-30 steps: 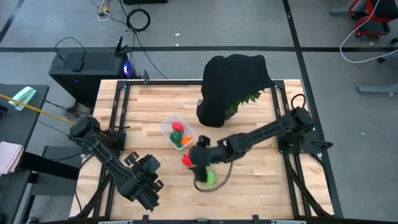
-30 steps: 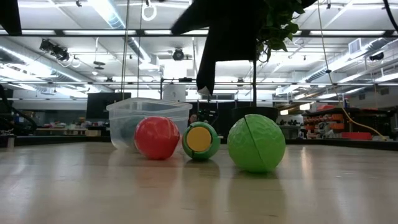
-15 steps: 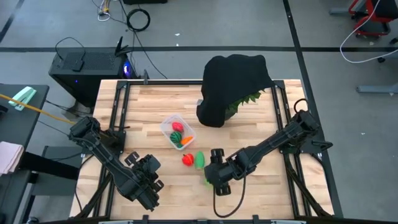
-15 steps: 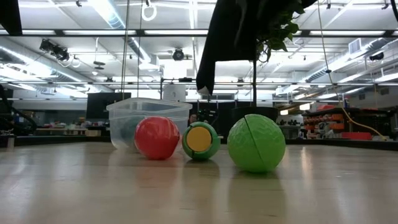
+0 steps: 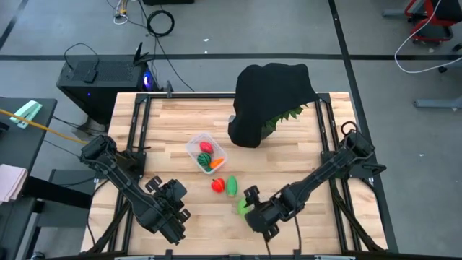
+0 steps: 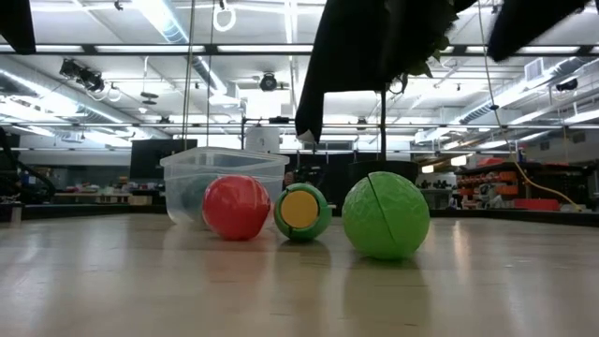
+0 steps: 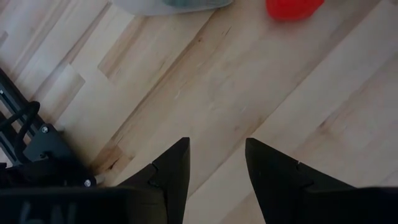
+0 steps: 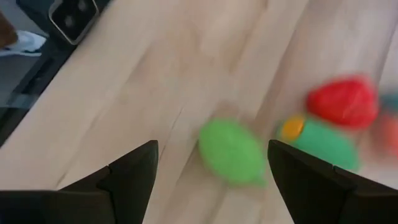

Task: Pick and placing Produce into tupperware
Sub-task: Put the green melon into the transparent bin

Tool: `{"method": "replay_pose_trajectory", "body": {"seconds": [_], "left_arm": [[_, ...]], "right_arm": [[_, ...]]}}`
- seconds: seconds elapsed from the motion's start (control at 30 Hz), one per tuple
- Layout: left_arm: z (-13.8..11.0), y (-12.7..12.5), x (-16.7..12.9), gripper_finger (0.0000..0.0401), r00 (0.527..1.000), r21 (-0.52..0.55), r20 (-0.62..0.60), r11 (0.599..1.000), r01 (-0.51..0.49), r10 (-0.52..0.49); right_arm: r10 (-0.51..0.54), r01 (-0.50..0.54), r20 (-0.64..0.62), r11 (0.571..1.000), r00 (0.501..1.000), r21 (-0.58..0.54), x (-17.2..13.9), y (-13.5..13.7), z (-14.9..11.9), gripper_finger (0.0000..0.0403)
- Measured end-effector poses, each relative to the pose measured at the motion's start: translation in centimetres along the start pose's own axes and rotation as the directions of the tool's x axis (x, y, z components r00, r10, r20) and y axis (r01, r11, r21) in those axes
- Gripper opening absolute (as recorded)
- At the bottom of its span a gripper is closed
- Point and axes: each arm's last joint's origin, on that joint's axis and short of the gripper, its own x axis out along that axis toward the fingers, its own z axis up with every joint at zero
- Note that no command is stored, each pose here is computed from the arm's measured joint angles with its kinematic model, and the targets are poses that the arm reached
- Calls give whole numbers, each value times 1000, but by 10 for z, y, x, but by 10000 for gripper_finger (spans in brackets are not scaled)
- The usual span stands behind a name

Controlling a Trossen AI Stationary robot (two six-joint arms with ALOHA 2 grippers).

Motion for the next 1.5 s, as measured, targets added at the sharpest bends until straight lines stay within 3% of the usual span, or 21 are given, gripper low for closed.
{"method": "replay_pose_trajectory", "body": {"seconds": [0.1,0.2,0.3,0.4,0.7,1.13,1.5], "left_arm": [[0,0,0,162,1000,-1,4,1000,0,0],[0,0,0,162,1000,-1,5,1000,0,0],[0,0,0,162,1000,0,5,1000,0,0],[0,0,0,162,1000,1,15,1000,1,-1],[0,0,0,162,1000,5,17,1000,3,-3],[0,-2,0,162,1000,34,24,999,12,-13],[0,-2,0,162,1000,31,24,999,18,-18]], "right_arm": [[9,-1,58,991,998,-135,5,5,6,308],[38,-26,41,964,998,-265,11,9,4,308],[15,-11,11,948,1000,-317,14,8,1,308],[-4,5,4,949,1000,-314,18,-2,1,308],[72,-91,-90,968,993,-235,37,-37,-11,308],[161,-183,-113,956,981,-229,63,-40,-16,308],[168,-190,-114,956,979,-225,77,-37,-18,305]]}}
